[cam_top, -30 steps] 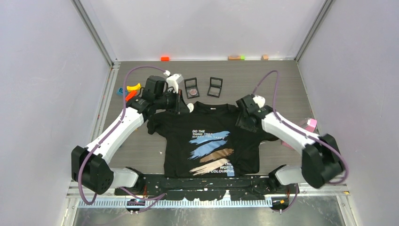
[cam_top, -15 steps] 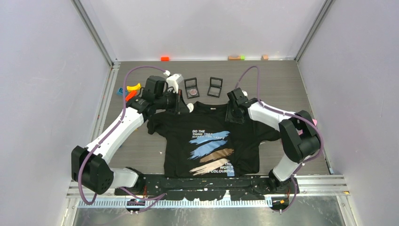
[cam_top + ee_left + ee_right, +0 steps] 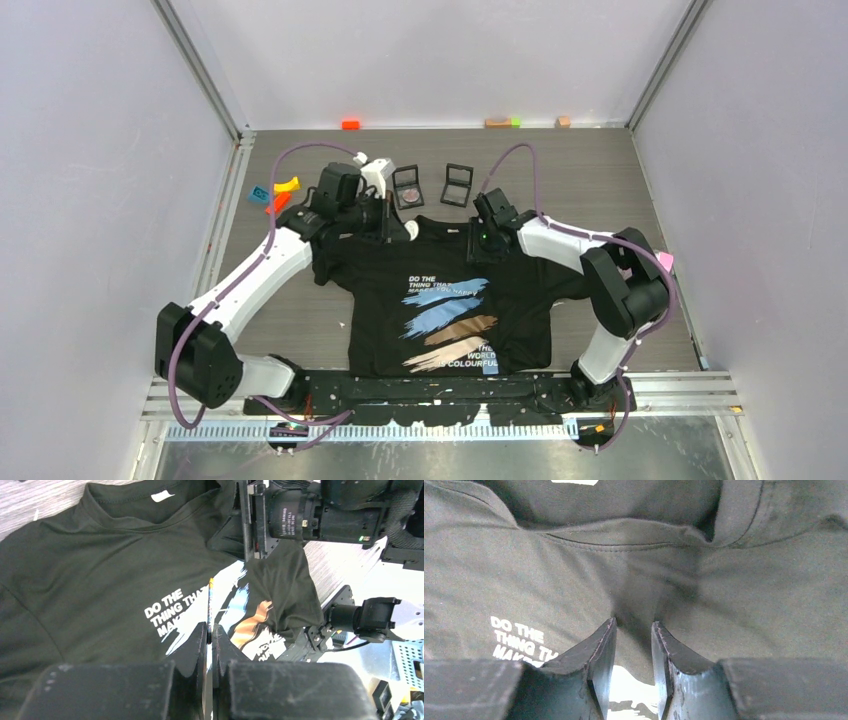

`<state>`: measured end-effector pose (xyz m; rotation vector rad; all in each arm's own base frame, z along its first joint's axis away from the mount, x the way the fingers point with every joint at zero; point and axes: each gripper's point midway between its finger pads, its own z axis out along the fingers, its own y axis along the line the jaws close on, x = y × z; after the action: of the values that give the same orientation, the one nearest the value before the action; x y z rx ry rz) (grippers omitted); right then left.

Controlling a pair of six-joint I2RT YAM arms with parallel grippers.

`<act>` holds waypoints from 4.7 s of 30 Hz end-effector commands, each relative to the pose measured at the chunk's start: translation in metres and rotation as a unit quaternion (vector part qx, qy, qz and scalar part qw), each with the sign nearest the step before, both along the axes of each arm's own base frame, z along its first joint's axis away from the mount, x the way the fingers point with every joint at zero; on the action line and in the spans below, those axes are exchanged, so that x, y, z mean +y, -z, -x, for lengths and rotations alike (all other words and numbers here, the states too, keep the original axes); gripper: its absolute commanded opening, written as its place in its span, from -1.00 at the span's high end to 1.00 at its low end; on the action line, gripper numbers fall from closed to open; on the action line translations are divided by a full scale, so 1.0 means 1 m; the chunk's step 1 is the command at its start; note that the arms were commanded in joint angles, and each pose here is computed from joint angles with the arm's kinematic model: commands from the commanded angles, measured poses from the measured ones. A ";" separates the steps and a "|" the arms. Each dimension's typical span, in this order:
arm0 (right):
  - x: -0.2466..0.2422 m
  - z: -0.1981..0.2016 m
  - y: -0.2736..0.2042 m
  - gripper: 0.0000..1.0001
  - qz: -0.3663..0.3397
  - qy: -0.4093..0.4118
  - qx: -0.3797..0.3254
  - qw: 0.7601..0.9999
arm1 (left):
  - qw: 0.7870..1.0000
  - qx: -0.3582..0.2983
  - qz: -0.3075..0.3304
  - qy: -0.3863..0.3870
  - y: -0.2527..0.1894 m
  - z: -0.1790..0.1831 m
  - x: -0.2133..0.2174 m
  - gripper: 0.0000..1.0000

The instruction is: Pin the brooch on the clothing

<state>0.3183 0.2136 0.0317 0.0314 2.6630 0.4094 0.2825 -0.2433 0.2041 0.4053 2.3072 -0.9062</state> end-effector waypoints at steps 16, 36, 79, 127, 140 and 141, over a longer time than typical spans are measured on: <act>0.013 -0.001 -0.007 0.99 -0.047 0.004 -0.054 0.997 | 0.998 -0.009 -0.010 -0.060 0.075 -0.018 -0.062 1.00; 0.028 -0.003 -0.045 0.99 -0.144 0.017 -0.123 0.982 | 0.998 0.011 -0.051 -0.037 0.138 -0.032 -0.109 1.00; 0.044 0.020 -0.016 0.79 -0.149 -0.050 -0.083 0.984 | 0.995 0.077 -0.069 -0.017 0.172 -0.020 -0.120 1.00; -0.003 0.017 -0.055 -0.15 -0.034 -0.027 -0.215 0.976 | 0.998 0.041 -0.046 -0.035 0.121 -0.015 -0.090 1.00; 0.011 0.009 -0.024 0.26 0.006 -0.036 -0.193 0.981 | 0.997 0.054 -0.051 -0.027 0.128 -0.015 -0.094 1.00; 0.011 0.009 -0.022 0.39 0.006 -0.036 -0.190 0.981 | 0.997 0.055 -0.052 -0.027 0.128 -0.015 -0.095 1.00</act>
<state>0.2879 0.2143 0.0349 -0.1600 2.3852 0.3649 0.2875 -0.3328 0.0593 0.3290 2.5077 -0.7890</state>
